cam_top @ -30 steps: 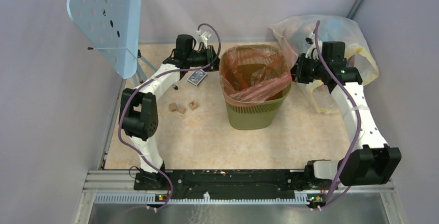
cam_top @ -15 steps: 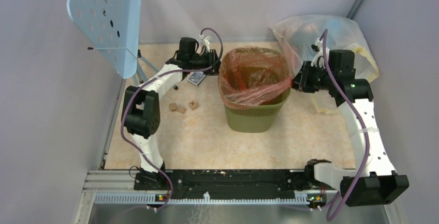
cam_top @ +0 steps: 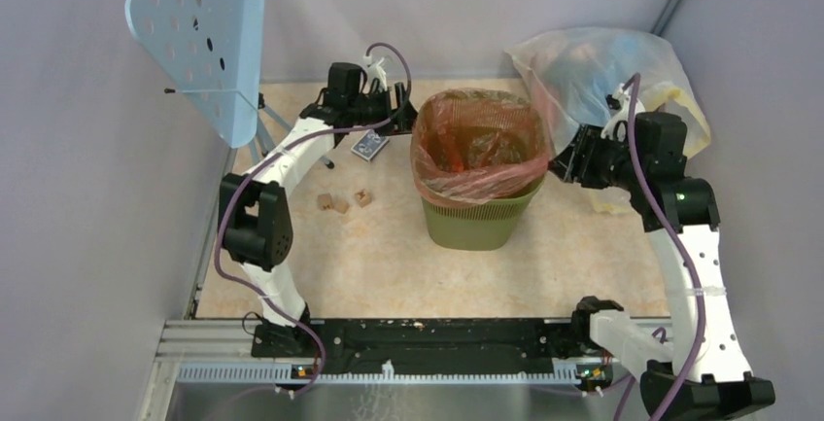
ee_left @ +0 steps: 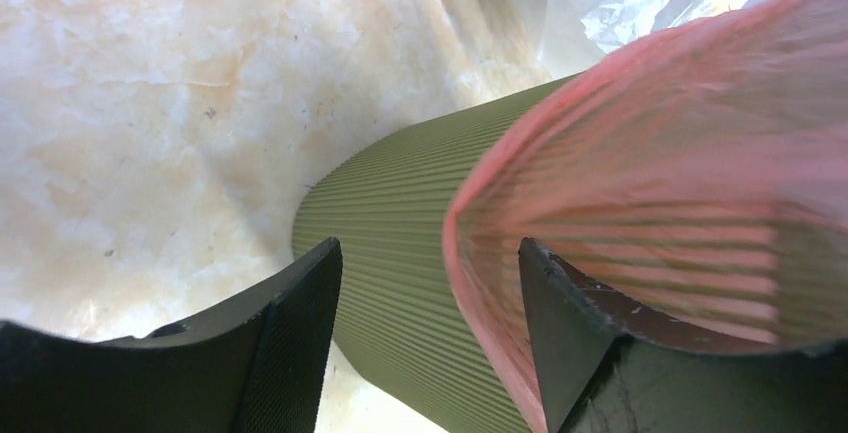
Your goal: Put the trash bags into the trash bin
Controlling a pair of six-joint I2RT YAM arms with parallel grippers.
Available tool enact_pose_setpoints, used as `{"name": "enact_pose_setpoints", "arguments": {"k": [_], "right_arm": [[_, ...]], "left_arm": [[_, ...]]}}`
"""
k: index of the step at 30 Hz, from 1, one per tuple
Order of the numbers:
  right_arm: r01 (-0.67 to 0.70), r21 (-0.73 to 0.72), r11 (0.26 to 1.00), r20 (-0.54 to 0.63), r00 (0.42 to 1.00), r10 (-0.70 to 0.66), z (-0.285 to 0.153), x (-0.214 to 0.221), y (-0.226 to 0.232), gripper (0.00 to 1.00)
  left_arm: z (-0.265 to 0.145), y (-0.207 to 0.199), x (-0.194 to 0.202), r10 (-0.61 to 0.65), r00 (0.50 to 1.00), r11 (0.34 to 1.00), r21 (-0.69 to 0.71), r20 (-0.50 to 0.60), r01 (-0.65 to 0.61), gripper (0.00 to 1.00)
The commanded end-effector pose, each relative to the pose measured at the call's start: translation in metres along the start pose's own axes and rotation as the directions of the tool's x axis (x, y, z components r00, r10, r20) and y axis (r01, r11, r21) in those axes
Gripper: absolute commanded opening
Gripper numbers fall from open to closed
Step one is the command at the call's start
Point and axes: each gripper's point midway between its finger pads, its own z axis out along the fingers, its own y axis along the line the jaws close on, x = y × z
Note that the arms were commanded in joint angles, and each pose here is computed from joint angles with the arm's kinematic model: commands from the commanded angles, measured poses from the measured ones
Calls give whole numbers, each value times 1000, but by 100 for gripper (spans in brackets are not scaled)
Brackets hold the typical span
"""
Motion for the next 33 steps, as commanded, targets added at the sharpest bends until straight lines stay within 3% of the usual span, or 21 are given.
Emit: {"name": "enact_pose_setpoints", "arguments": {"k": [1,11,14,17,20,26,33], "right_arm": [[49,-13,999,158,986,-46,-25,-29,14,50],[123,-39,992,162,980,-115,-54,-44,33,55],[100,-63,993,142,986,-90,-58,-42,39,64],[109,-105,988,111,989,-97,-57,-38,47,64],[81,-108,991,108,992,-69,-53,-39,48,62],[-15,-71,997,117,993,23,-45,-45,46,56],[-30,-36,999,82,996,32,-33,-37,41,56]], "left_arm": [[-35,-33,-26,84,992,996,-43,94,-80,74],[-69,-42,-21,104,986,989,-121,132,-88,86],[-84,-63,-28,160,974,984,-101,163,-145,88],[-101,-85,-40,225,951,973,-95,211,-210,98],[-108,-107,-52,311,918,950,-94,247,-297,99],[-93,-118,-63,460,864,881,-228,203,-415,91],[-68,-117,-71,542,832,813,-327,119,-482,70]]}}
